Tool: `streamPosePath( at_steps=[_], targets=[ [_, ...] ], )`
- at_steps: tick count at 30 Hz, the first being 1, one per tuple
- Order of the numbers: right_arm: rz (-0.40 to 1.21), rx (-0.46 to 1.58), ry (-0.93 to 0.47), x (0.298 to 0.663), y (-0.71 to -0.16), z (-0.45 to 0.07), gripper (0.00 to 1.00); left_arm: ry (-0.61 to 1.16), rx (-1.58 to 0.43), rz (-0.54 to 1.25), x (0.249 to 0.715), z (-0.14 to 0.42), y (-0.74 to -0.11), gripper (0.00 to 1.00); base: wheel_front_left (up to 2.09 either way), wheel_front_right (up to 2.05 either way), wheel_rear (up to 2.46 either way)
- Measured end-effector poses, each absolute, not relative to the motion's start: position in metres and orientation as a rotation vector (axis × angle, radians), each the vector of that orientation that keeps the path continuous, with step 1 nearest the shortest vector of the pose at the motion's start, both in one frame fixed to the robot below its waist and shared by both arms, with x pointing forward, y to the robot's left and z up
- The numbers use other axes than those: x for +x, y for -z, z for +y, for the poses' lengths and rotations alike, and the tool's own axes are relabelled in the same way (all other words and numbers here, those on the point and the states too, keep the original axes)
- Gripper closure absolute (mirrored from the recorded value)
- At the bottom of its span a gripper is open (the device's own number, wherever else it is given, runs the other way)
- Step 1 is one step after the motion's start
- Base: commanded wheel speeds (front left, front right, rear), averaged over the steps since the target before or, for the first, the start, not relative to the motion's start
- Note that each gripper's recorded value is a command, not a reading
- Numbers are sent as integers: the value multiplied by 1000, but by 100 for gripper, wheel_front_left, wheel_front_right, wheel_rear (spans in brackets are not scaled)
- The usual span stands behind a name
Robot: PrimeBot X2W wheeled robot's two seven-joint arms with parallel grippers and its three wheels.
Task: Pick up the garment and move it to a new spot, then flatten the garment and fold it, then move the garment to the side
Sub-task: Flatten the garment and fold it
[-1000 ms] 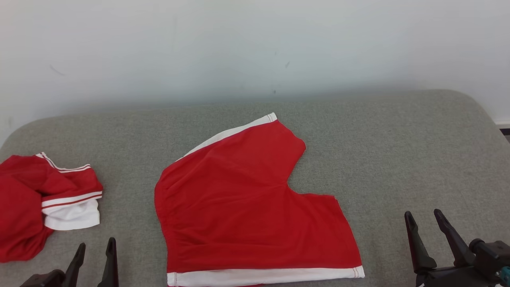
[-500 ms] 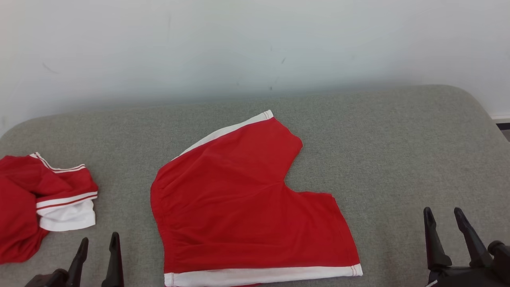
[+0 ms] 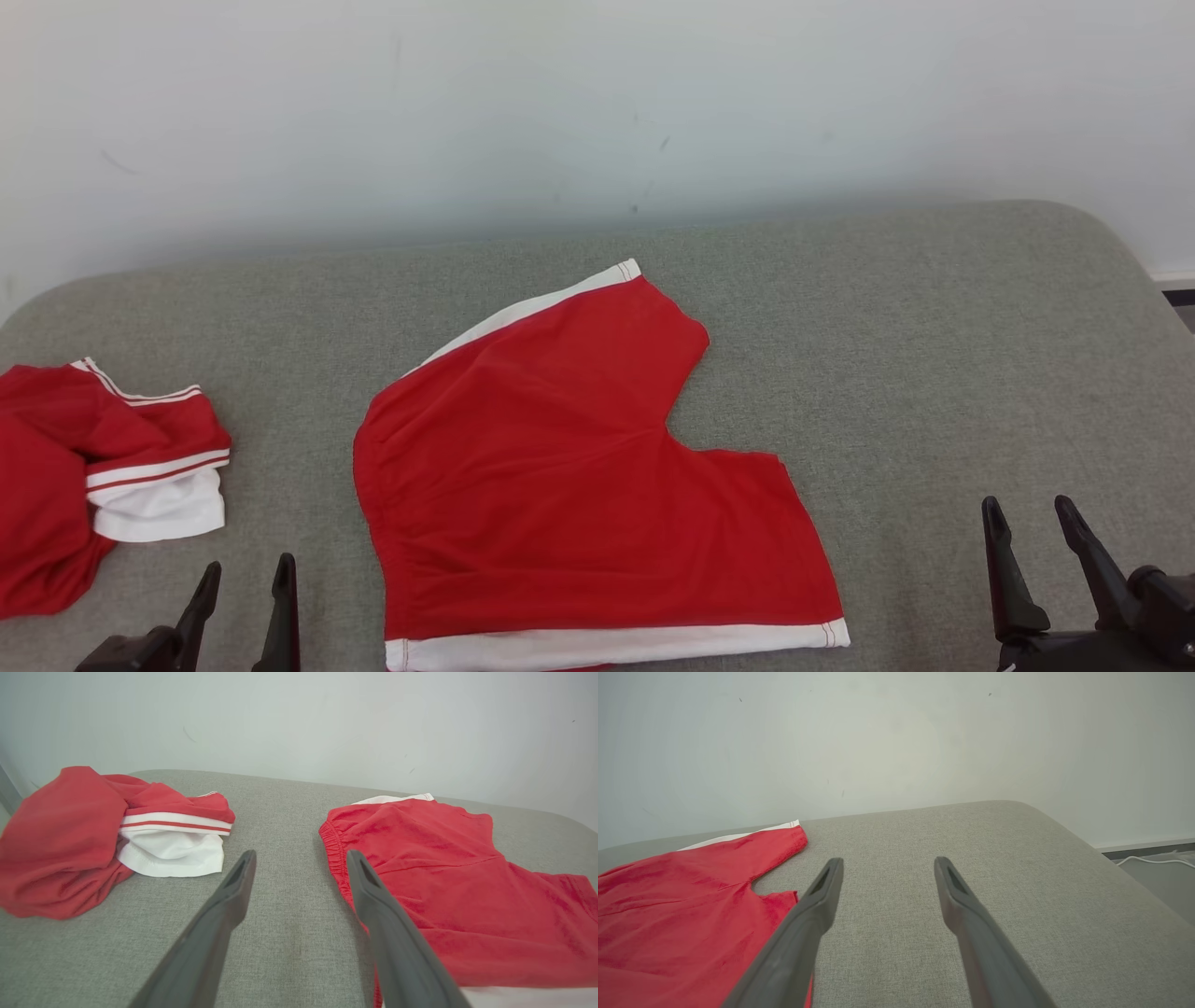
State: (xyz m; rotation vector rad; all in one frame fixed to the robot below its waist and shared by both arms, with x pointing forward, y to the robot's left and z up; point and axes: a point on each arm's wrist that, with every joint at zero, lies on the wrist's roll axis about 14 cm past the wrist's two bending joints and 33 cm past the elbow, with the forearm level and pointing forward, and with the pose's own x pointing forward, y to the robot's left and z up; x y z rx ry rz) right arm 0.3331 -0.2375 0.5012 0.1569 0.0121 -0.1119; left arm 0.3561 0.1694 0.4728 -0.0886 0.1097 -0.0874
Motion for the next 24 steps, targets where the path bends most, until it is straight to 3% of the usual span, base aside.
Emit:
streamPosePath(
  at_steps=[24],
  targets=[
    [47, 145, 114, 330, -504, -235, 0, 79, -99, 124, 353, 166, -481, 0, 0, 0, 0]
  ],
)
